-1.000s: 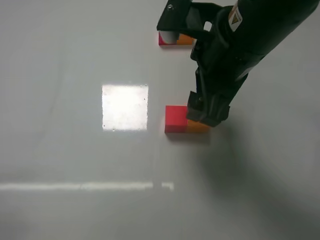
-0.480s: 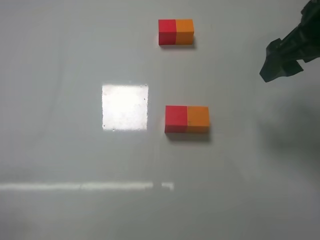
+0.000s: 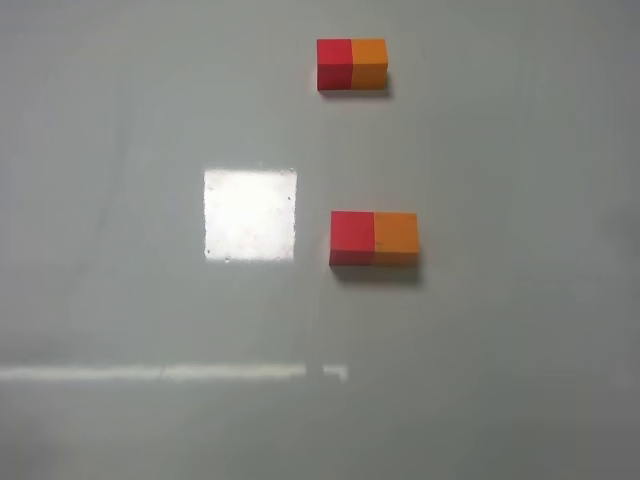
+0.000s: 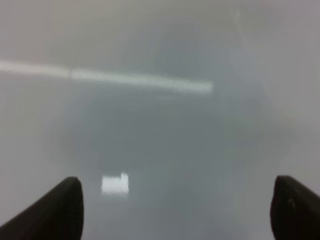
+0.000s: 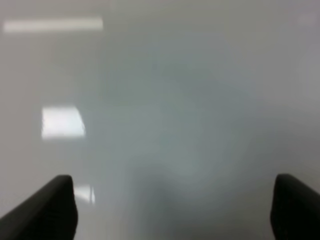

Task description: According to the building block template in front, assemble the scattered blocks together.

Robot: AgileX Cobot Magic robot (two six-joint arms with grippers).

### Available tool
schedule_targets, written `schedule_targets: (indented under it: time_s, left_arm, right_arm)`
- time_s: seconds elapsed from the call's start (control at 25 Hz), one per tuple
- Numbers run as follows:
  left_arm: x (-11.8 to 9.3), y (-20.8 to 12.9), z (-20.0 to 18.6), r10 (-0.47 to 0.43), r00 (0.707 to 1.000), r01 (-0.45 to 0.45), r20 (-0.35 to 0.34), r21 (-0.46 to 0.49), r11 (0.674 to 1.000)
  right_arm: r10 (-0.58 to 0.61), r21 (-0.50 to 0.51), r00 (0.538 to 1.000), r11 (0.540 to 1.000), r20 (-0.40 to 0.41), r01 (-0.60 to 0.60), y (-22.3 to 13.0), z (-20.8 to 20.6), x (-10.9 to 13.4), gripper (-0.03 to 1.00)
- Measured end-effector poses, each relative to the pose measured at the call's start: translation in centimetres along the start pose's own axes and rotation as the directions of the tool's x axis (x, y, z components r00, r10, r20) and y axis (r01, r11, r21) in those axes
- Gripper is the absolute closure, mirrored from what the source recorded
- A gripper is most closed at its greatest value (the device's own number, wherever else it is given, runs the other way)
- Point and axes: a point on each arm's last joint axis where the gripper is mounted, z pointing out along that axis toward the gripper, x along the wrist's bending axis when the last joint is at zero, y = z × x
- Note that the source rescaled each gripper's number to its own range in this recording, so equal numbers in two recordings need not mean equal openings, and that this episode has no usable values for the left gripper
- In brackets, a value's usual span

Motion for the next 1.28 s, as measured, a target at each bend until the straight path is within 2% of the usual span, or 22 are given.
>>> schedule_targets:
  time_s: [0.28,0.48,0.96,1.28]
  left_arm:
    - [0.0,0.0,0.0,0.000,1.000,0.000,0.000,0.000,1.000]
    - [0.0,0.0,0.0,0.000,1.000,0.000,0.000,0.000,1.000]
    - [0.0,0.0,0.0,0.001,1.000,-0.001,0.000,0.000,1.000]
    - [0.0,0.0,0.0,0.001,1.000,-0.001,0.000,0.000,1.000]
  right_arm:
    - [0.014,-0.095,0.999,0.995,-0.046,-0.018,-9.9,-2.0,0.5,0.18]
    - [-0.005,-0.147,0.999,0.989,-0.043,-0.001,-14.9,-1.6,0.6,0.20]
    - [-0.070,-0.386,0.996,0.922,-0.063,0.040,-18.7,-4.7,0.6,0.24]
    - [-0.068,-0.398,0.995,0.917,-0.069,0.035,-19.0,-4.9,0.5,0.24]
